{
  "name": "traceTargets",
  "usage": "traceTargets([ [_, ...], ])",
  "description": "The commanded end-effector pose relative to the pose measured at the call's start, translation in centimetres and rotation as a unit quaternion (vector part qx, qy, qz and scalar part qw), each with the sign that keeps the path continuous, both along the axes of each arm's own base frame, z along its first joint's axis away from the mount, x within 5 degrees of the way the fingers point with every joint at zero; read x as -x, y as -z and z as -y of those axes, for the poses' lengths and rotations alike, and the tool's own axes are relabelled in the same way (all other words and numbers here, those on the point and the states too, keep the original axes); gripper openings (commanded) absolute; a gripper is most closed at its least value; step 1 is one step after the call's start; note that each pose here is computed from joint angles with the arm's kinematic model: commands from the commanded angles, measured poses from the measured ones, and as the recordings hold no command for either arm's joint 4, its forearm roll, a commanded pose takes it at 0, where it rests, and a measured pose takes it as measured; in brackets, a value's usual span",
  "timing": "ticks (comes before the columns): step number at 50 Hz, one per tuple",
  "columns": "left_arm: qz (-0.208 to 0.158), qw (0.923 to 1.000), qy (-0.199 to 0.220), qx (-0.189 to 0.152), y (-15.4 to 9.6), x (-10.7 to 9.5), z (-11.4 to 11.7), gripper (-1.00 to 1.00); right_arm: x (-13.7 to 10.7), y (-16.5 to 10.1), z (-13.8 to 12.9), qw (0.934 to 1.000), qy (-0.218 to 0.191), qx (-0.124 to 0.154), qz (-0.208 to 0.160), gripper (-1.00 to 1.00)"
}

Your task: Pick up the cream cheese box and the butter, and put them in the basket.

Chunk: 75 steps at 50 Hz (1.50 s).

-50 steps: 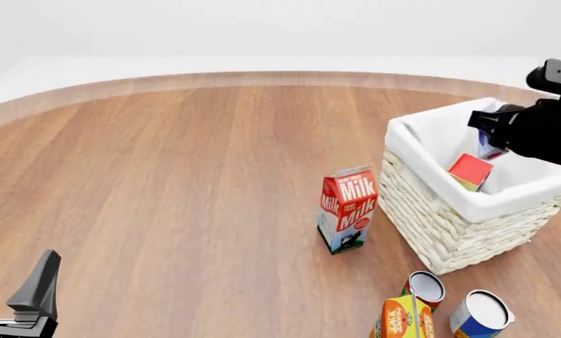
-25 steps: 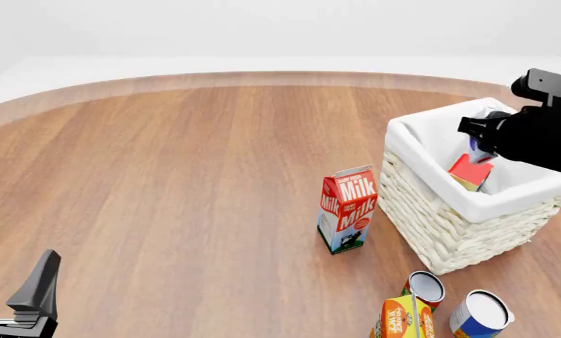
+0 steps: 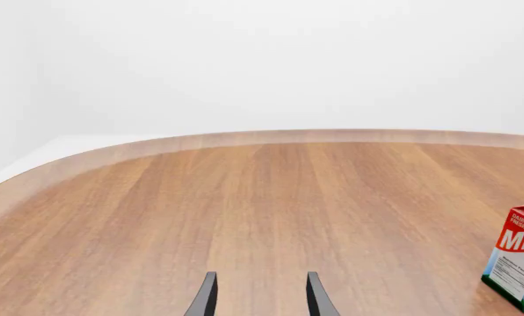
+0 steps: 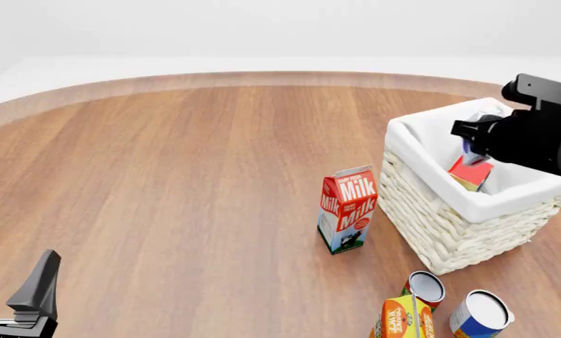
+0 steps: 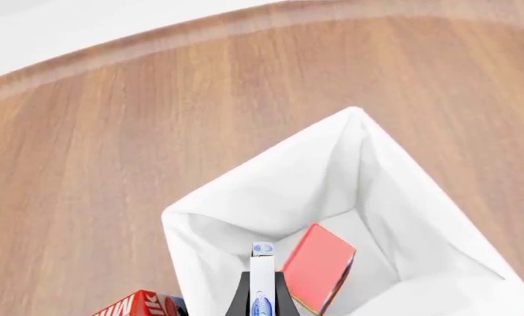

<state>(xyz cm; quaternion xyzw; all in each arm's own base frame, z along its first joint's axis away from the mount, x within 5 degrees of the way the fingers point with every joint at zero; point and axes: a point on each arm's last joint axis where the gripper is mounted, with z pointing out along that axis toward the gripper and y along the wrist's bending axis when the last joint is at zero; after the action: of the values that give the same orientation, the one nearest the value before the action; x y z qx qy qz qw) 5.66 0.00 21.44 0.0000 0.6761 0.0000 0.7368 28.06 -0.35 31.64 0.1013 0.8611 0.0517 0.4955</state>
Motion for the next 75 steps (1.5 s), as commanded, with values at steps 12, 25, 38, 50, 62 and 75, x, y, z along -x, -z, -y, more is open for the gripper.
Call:
traceTargets([
  [12,0.000,1.0000,0.000,0.000,0.0,0.0,0.0,1.00,-0.2,0.0,-0.3,1.0000,-0.004,-0.004,0.006,-1.00],
  [25,0.000,1.0000,0.000,0.000,0.0,0.0,0.0,1.00,-0.4,0.1,-0.8,0.9999,-0.009,-0.008,0.008,-1.00],
  [38,0.000,1.0000,0.000,0.000,0.0,0.0,0.0,1.00,-0.2,0.1,-0.8,0.9999,-0.007,-0.011,0.008,1.00],
  [50,0.000,1.0000,0.000,0.000,0.0,0.0,0.0,1.00,0.1,-0.5,-0.9,0.9998,-0.010,-0.013,0.012,1.00],
  [62,0.000,1.0000,0.000,0.000,0.0,0.0,0.0,1.00,0.6,-1.4,-1.1,0.9996,-0.013,-0.013,0.019,1.00],
  [75,0.000,1.0000,0.000,0.000,0.0,0.0,0.0,1.00,2.6,-4.8,-2.1,0.9984,-0.037,-0.008,0.043,1.00],
])
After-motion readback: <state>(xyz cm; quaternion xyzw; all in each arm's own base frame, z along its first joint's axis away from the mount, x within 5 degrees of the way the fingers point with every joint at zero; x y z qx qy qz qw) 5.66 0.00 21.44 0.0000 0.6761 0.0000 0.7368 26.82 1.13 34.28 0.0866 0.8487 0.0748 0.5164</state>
